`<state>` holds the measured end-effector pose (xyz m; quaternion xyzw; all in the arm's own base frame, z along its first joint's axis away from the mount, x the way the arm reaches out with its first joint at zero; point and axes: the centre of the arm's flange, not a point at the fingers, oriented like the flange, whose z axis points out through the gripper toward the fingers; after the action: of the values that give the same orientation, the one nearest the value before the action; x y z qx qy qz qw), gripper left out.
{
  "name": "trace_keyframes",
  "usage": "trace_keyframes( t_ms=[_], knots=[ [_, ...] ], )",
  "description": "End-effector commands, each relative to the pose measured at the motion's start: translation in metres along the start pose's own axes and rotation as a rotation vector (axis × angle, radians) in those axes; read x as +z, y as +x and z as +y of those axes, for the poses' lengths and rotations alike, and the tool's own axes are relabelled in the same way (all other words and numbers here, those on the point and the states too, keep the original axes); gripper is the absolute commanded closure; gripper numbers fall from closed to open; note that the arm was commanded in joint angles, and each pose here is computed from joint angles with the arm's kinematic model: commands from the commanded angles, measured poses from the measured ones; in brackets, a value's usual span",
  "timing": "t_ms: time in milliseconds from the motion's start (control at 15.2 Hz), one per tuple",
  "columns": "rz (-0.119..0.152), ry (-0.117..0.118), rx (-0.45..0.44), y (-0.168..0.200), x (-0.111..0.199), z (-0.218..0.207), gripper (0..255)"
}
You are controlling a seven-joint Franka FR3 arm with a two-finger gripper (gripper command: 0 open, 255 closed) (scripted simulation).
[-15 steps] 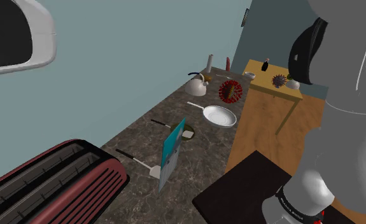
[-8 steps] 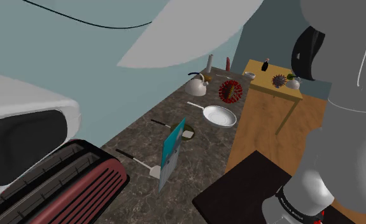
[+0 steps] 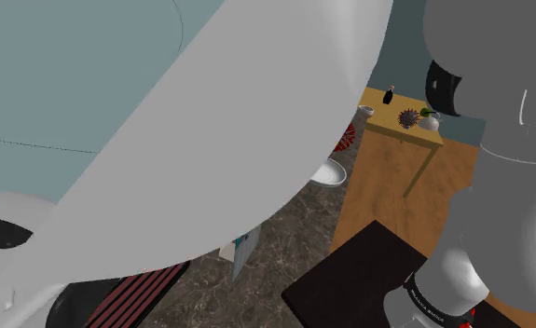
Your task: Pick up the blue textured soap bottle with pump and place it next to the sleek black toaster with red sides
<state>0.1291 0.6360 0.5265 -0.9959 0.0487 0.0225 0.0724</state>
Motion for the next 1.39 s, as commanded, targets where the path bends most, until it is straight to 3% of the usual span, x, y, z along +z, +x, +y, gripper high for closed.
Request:
trace_keyframes(
  t_ms=[0,1320],
  knots=[
    [0.000,0.001,0.000,0.001,0.009,0.001,255],
    [0.000,0.001,0.000,0.006,0.114,0.016,255]
  ],
)
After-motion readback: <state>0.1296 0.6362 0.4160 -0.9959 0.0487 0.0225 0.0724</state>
